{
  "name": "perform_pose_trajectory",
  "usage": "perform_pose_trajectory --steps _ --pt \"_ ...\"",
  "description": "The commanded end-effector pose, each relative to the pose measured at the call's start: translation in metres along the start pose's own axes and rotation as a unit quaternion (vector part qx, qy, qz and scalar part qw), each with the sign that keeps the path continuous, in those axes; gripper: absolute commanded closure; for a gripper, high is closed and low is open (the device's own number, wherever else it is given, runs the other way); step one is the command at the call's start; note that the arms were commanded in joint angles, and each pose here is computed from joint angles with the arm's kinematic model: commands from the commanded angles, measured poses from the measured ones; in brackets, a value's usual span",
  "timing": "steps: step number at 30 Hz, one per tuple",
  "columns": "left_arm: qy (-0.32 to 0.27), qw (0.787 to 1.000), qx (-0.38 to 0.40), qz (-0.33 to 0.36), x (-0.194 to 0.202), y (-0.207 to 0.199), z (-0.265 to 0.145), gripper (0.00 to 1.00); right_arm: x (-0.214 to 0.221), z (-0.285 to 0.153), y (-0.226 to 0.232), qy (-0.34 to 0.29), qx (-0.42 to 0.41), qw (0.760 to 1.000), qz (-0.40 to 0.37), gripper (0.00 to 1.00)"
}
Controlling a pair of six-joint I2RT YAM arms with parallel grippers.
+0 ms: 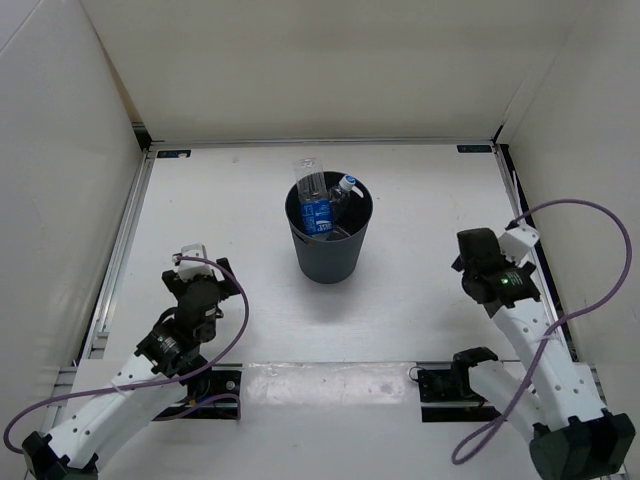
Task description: Put the plastic bottles in the bin
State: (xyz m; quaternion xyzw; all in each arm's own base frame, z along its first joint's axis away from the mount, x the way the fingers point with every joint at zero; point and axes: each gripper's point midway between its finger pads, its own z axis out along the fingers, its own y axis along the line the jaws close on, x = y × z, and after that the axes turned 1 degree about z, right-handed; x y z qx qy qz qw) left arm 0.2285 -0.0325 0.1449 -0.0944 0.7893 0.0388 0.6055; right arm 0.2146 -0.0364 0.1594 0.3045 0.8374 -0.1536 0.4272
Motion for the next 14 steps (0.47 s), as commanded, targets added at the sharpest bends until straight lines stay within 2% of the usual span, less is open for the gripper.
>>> perform_pose_trajectory --steps 1,4,7,10,14 --pt "-0.005 1.000 0.003 -0.009 -0.007 -0.002 -0.001 0.00 0.006 0.023 0.006 0.038 -0.030 0.998 0.041 0.10" --pt "-0.008 1.000 0.005 -0.015 -0.009 -0.002 -0.002 0.00 0.009 0.028 0.011 0.055 -0.052 0.996 0.051 0.10" --pt "-0.008 1.000 0.006 -0.018 -0.008 -0.002 -0.002 0.00 0.011 0.046 -0.004 0.062 -0.041 0.991 0.109 0.10" --pt "-0.009 1.000 0.005 -0.019 -0.007 0.000 -0.003 0.00 0.023 0.052 -0.001 0.087 -0.097 0.983 0.130 0.10" --pt "-0.006 1.000 0.004 -0.015 -0.006 -0.001 -0.002 0.00 0.011 0.045 -0.012 0.039 -0.136 0.976 0.164 0.10"
